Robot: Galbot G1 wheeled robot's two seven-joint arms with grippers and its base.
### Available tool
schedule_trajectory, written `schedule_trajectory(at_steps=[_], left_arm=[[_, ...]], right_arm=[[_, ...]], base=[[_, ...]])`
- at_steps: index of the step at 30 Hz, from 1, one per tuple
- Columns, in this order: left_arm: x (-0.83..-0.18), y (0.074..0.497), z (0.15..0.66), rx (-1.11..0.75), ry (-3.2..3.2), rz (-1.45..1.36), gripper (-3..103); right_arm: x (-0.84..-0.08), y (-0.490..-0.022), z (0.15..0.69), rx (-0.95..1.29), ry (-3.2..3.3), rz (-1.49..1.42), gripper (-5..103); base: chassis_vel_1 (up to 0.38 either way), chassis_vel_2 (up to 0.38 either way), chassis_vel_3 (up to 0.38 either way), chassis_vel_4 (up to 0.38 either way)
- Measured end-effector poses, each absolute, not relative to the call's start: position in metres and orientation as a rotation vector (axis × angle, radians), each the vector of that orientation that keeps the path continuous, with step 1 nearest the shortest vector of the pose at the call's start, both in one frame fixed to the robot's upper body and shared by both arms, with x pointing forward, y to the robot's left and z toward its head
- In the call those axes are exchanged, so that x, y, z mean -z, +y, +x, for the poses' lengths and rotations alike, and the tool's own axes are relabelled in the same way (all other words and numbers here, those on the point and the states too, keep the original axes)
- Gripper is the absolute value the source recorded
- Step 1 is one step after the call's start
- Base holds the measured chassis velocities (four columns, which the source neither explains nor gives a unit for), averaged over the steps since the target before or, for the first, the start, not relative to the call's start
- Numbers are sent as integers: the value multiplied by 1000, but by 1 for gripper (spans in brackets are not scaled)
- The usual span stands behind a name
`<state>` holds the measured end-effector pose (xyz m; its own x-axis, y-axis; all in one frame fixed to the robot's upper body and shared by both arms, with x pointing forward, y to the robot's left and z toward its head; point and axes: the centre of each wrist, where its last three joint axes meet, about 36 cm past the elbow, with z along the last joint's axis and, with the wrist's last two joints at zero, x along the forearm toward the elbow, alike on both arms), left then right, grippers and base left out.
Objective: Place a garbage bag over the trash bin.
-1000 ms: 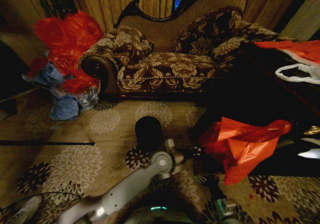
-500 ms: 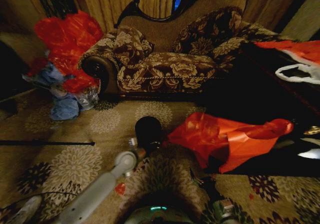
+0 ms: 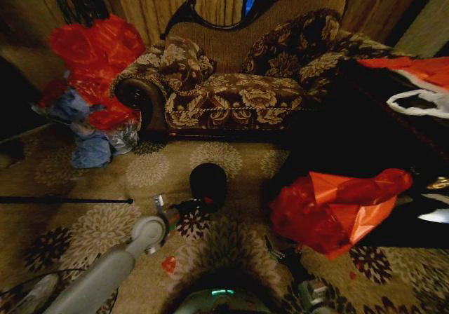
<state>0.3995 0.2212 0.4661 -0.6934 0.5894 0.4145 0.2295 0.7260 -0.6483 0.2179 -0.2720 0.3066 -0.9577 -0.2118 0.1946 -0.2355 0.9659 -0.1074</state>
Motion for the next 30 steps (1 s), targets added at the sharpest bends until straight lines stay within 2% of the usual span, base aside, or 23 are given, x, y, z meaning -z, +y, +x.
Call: schedule_trajectory(at_steps=[2, 4, 5, 6, 8, 10, 11, 14, 15, 16, 19, 20, 21, 23, 25, 26, 29, 30], left_arm=[[-463, 203, 400, -786, -2255, -672, 14], [-462, 200, 400, -790, -2246, -680, 14], [-456, 187, 401, -805, -2204, -719, 24], [-446, 176, 405, -825, -2157, -760, 30], [-439, 169, 408, -839, -2132, -781, 30], [-418, 148, 419, -875, -2063, -819, 41], [-418, 148, 419, -875, -2063, -819, 41], [-385, 113, 441, -939, -1958, -897, 57], [-385, 113, 441, -939, -1958, -897, 57], [-374, 96, 451, -958, -1920, -934, 63], [-362, 77, 461, -968, -1887, -954, 69], [-354, 64, 467, -974, -1862, -961, 75], [-338, 44, 474, -978, -1820, -967, 90], [-333, 39, 476, -979, -1807, -969, 90], [-323, 27, 482, -983, -1782, -974, 98], [-320, 19, 485, -986, -1769, -978, 100], [-318, 6, 491, -995, -1754, -989, 101], [-319, -3, 495, -1000, -1753, -1000, 97]], right_arm=[[-307, -272, 216, -191, -2933, 327, 100], [-307, -272, 215, -192, -2932, 326, 100], [-306, -272, 214, -197, -2931, 323, 100], [-306, -272, 212, -203, -2930, 322, 100], [-306, -272, 211, -206, -2930, 322, 100], [-306, -272, 208, -211, -2925, 318, 100], [-306, -272, 208, -211, -2925, 318, 100], [-305, -270, 207, -225, -2921, 321, 100], [-305, -270, 207, -225, -2921, 321, 100], [-304, -267, 207, -223, -2923, 316, 100], [-303, -263, 209, -223, -2925, 307, 100], [-302, -260, 209, -221, -2924, 302, 100], [-299, -257, 208, -220, -2917, 292, 100], [-298, -257, 208, -221, -2915, 290, 100], [-297, -258, 208, -225, -2912, 284, 100], [-297, -259, 207, -227, -2911, 280, 100], [-297, -260, 206, -230, -2908, 277, 100], [-297, -260, 206, -231, -2906, 275, 100]], base=[[0, 0, 0, 0], [0, 0, 0, 0], [0, 0, 0, 0], [0, 0, 0, 0], [0, 0, 0, 0], [0, 0, 0, 0], [0, 0, 0, 0], [0, 0, 0, 0], [0, 0, 0, 0], [0, 0, 0, 0], [0, 0, 0, 0], [0, 0, 0, 0], [0, 0, 0, 0], [0, 0, 0, 0], [0, 0, 0, 0], [0, 0, 0, 0], [0, 0, 0, 0], [0, 0, 0, 0]])
